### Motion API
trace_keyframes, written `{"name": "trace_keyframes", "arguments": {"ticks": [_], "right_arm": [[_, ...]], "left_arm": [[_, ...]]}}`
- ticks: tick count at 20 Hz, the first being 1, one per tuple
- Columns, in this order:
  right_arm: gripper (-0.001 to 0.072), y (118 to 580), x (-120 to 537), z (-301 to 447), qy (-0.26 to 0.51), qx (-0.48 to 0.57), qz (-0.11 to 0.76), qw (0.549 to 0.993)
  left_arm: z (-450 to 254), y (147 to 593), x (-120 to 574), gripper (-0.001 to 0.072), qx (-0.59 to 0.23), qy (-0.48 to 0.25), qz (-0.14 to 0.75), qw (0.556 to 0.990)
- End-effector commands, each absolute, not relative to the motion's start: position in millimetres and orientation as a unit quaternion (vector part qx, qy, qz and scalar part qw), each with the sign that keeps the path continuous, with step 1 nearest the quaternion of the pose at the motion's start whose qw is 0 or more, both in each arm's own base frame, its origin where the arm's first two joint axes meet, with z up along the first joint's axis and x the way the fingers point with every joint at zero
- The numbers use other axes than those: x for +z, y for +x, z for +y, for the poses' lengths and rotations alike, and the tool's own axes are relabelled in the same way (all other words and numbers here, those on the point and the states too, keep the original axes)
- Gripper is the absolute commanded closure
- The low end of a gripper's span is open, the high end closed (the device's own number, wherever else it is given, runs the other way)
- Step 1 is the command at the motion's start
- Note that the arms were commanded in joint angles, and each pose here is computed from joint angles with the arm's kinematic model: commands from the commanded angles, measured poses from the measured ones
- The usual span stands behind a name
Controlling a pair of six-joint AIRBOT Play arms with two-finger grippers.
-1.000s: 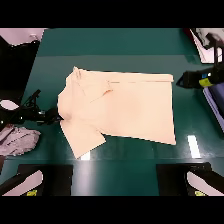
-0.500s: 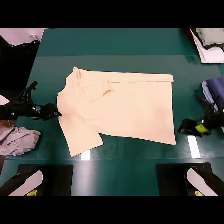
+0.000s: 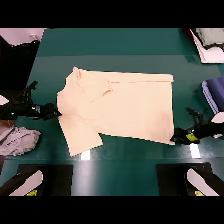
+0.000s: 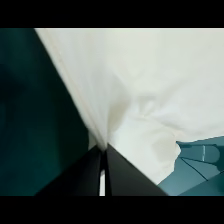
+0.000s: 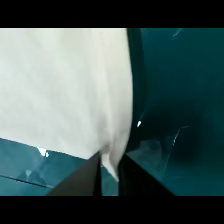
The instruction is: Fold the shirts.
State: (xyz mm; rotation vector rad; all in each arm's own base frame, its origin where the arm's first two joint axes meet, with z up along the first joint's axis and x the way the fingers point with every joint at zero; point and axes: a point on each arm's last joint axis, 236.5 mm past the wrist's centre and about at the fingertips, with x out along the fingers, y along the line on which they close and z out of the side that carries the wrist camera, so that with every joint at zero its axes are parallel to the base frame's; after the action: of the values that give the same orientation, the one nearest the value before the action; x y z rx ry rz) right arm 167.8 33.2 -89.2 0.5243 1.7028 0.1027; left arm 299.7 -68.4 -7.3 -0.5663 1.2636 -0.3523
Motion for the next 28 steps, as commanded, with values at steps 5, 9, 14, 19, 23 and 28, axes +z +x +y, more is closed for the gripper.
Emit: {"name": "trace_keyframes", "arguments": {"ticks": [5, 9, 14, 19, 23, 28], "right_arm": [[0.0699, 212.0, -59.3, 58.3, 0.179, 0.095, 0.700, 0.685], [0.0701, 320.5, 119.1, 72.6, 0.193, 0.136, 0.444, 0.864], [0.0702, 315.0, 389.9, 61.9, 0.127, 0.147, 0.101, 0.976], [0.0702, 228.5, 526.1, 61.8, 0.048, 0.136, -0.058, 0.988], [0.0702, 204.8, 538.1, 11.9, 0.017, 0.018, -0.044, 0.999], [0.0702, 231.9, 485.6, -38.5, 0.009, -0.082, 0.102, 0.991]], "left_arm": [[-77.0, 309.1, 27.9, 0.0684, -0.183, -0.269, 0.543, 0.774], [-88.6, 348.1, 177.0, 0.0684, -0.244, -0.243, 0.387, 0.855], [-107.1, 306.3, 413.4, 0.0684, -0.294, -0.115, 0.128, 0.940], [-131.7, 195.6, 574.7, 0.0684, -0.296, 0.004, -0.102, 0.950], [-141.3, 148.5, 612.6, 0.0684, -0.292, 0.032, -0.173, 0.940], [-104.9, 206.3, 575.7, 0.0684, -0.229, -0.009, -0.094, 0.969]]}}
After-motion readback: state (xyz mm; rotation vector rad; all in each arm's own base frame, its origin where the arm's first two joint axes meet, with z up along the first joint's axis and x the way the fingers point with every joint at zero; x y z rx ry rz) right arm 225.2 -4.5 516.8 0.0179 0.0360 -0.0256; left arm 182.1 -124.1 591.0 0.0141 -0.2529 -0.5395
